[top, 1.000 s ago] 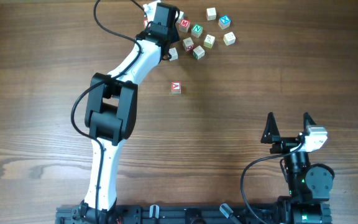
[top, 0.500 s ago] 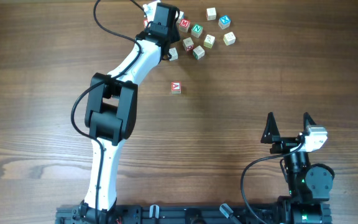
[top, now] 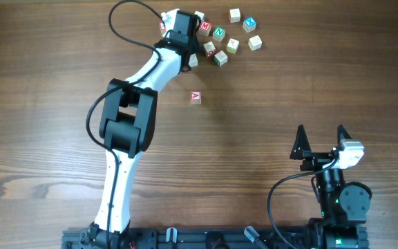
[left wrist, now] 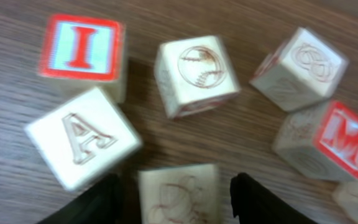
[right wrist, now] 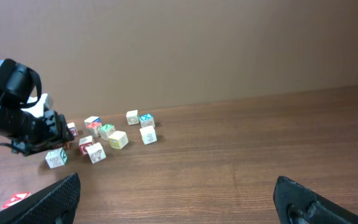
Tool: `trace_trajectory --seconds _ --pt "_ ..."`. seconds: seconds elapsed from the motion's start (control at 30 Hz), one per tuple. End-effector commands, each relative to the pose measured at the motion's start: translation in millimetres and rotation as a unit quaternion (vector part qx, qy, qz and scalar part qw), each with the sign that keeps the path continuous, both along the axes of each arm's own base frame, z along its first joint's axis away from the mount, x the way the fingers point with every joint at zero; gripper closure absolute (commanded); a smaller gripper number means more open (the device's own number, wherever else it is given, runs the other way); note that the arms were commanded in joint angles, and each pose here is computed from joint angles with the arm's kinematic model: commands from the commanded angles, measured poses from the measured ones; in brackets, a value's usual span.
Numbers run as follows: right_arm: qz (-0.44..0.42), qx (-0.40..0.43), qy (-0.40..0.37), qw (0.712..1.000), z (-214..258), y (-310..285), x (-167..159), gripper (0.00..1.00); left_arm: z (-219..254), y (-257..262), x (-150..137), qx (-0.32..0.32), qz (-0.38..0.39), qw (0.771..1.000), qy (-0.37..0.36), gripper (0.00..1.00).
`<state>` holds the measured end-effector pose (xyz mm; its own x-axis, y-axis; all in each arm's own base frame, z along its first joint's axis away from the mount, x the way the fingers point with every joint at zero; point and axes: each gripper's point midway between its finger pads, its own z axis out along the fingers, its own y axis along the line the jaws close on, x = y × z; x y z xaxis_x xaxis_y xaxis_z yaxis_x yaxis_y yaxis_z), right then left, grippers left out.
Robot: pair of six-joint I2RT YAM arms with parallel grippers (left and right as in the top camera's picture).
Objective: Form a horizontal line
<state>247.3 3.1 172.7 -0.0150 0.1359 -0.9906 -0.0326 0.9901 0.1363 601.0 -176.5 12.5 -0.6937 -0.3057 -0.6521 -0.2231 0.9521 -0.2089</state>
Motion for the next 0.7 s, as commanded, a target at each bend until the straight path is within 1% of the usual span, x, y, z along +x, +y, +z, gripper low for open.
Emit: trace_trajectory --seconds 0.0,0.13,0.33,0.43,0.53,0.67 --pt "-0.001 -0.003 -0.007 1.0 3 -1 -1 0.0 -15 -2 -1 -0.003 0.001 1.0 0.008 0.42" --pt "-0.001 -0.003 -0.007 1.0 3 -1 -1 0.0 -12 -3 2 -0.005 0.001 1.0 0.0 0.54" --pt "-0.001 -0.003 -0.007 1.0 3 -1 -1 0.0 -12 -2 2 -0.005 0.002 1.0 0.0 0.65" --pt "-0.001 -0.003 -0.007 1.0 3 -1 -1 0.0 -11 -2 2 -0.005 0.001 1.0 0.0 0.69" --pt "-0.001 -0.003 -0.007 1.0 3 -1 -1 0.0 -4 -2 1 -0.005 0.001 1.0 -0.001 0.7" --pt "-0.001 -0.003 -0.007 1.0 3 -1 -1 0.0 20 -1 2 -0.005 -0.001 1.0 -0.014 0.71"
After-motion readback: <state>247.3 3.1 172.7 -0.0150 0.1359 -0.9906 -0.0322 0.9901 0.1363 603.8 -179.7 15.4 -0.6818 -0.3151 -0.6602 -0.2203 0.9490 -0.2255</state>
